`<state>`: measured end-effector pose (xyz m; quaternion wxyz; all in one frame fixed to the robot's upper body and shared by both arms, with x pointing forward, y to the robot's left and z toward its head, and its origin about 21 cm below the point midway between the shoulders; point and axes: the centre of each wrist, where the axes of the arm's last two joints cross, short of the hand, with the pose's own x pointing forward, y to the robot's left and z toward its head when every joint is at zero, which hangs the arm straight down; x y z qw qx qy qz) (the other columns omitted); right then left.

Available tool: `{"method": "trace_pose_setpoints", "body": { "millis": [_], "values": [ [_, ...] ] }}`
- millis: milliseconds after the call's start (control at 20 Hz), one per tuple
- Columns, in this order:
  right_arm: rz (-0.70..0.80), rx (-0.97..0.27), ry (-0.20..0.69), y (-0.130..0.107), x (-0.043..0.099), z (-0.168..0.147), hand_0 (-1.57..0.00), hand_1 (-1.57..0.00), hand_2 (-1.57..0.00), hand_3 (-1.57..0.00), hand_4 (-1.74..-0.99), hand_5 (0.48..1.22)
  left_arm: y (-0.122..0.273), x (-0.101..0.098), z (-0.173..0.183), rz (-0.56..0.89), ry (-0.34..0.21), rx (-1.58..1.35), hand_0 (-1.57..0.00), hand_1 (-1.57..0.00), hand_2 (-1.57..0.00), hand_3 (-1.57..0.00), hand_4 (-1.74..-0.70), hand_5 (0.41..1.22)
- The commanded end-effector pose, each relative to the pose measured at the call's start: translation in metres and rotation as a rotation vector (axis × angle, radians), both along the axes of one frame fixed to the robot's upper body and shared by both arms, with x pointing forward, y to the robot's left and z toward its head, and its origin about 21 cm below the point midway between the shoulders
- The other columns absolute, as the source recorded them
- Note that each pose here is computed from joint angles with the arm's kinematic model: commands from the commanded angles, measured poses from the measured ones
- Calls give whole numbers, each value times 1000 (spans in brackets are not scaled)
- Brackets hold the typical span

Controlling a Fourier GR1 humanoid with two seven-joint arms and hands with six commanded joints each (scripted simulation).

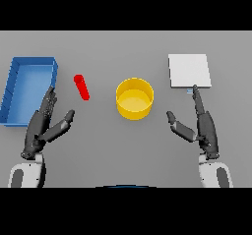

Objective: Pick up the red beaker and tilt it to pour out 1 green nut into yellow bowl. Pick up the yellow bowl and place it on the metallic measuring scale.

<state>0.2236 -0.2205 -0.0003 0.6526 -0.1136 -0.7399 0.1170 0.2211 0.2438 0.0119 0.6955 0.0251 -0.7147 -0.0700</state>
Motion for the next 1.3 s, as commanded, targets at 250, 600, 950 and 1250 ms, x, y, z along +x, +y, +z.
{"method": "trace_pose_setpoints", "body": {
  "millis": [250, 600, 950, 1250],
  "values": [
    [2, 13, 14, 1, -4, 5, 1, 1, 1, 1, -1199, 603, -5, 0, -2, -25, 40, 63, 1, 1, 1, 1, -1159, 602],
    [33, 31, -7, -1, -3, 10, 1, 1, 1, 1, -1260, 633, -20, 43, -20, -42, 52, 111, 1, 1, 1, 1, -1227, 629],
    [48, 39, -7, 1, -4, 7, 1, 1, 1, 1, -1268, 635, -28, 80, -32, -46, 56, 121, 1, 1, 1, 1, -1271, 677],
    [28, 33, -5, -6, -4, 6, 1, 1, 1, 1, -1272, 644, -35, 100, -31, -61, 55, 145, 1, 1, 1, 1, -1298, 691]
  ]
}}
